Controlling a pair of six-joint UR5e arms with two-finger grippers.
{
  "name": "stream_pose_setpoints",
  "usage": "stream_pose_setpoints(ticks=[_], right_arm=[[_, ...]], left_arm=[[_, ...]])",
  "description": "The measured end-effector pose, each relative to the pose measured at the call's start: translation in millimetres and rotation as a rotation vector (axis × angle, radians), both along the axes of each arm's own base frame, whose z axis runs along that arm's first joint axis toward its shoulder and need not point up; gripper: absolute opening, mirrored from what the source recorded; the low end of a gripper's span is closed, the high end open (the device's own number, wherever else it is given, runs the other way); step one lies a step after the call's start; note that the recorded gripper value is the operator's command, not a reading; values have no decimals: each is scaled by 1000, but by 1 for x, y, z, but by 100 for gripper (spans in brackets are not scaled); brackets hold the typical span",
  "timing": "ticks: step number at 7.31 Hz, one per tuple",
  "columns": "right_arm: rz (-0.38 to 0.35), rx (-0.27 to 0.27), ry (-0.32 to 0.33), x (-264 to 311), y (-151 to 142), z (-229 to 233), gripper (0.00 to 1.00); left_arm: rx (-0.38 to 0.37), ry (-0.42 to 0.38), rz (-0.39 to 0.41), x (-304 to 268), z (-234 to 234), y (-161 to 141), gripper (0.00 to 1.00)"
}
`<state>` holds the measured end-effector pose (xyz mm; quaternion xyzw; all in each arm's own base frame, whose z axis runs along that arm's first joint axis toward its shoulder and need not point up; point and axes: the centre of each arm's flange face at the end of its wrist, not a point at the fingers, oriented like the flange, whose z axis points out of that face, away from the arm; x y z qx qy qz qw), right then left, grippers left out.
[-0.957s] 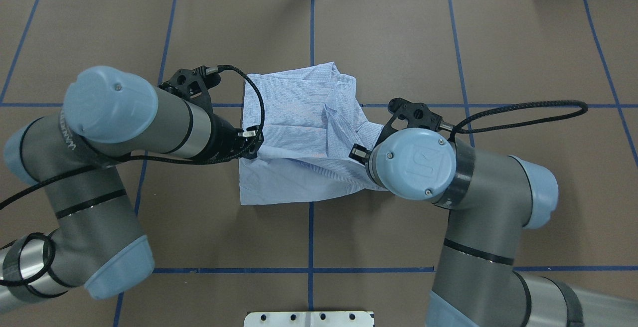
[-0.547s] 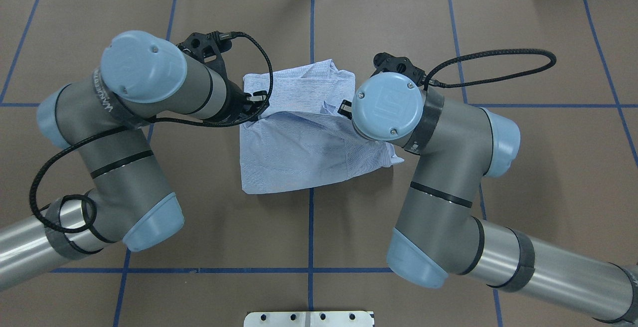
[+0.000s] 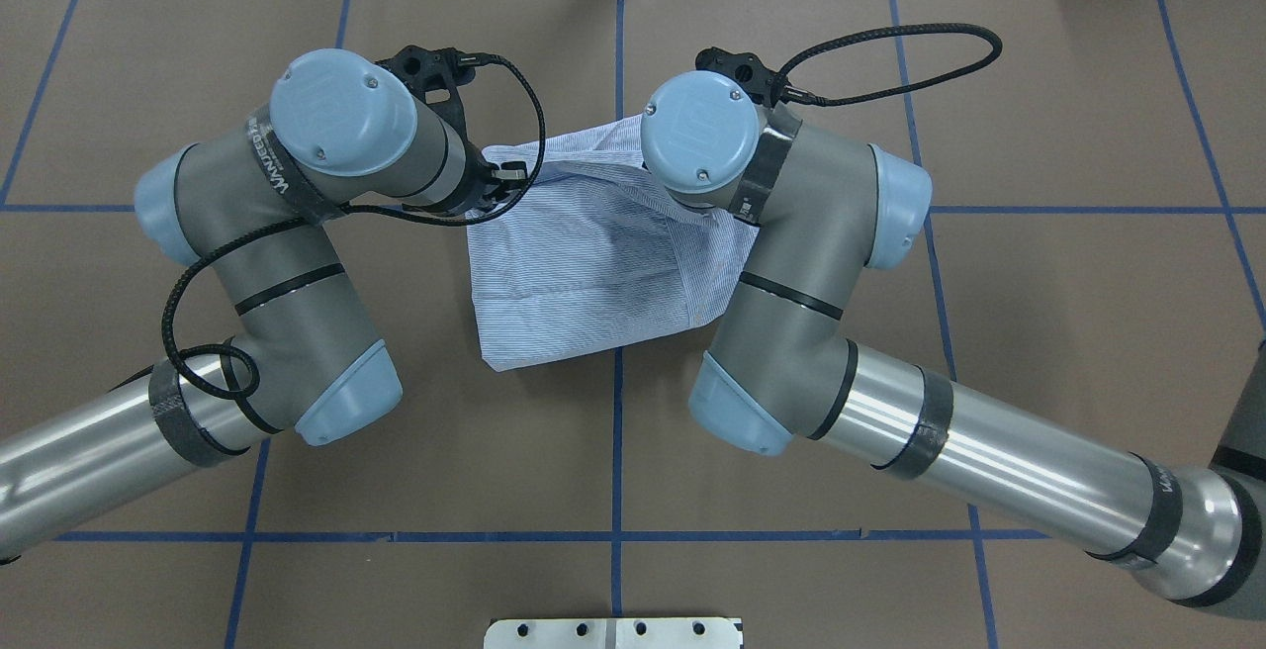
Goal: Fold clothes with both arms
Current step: 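Lay the fold down and open both grippers over the shirt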
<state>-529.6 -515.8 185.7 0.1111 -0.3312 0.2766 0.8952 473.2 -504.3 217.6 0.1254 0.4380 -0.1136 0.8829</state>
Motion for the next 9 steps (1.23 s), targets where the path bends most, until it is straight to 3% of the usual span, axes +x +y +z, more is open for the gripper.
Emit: stream_pose_setpoints(ticks=[2, 3, 4, 5, 6, 7, 9], right_arm=[[-51, 28, 36, -10, -38, 4, 0], [-67, 41, 41, -17, -49, 12, 40], [-80, 53, 44, -20, -58, 20, 99], [-99, 63, 50, -20, -65, 23, 100], [-125, 68, 53, -16, -73, 22, 100], [-151, 52, 28, -5, -86, 15, 100], [-207, 10, -55, 20, -104, -8, 100]], left_arm=[[15, -7, 8, 12, 16, -10, 0], [18, -6, 9, 19, 23, -16, 0], [20, -3, 6, 24, 27, -23, 20], [20, 0, -3, 23, 30, -30, 74], [27, -2, -13, 15, 32, -42, 100], [44, -10, -8, 1, 35, -56, 100], [55, 26, 111, -44, 37, -83, 100]])
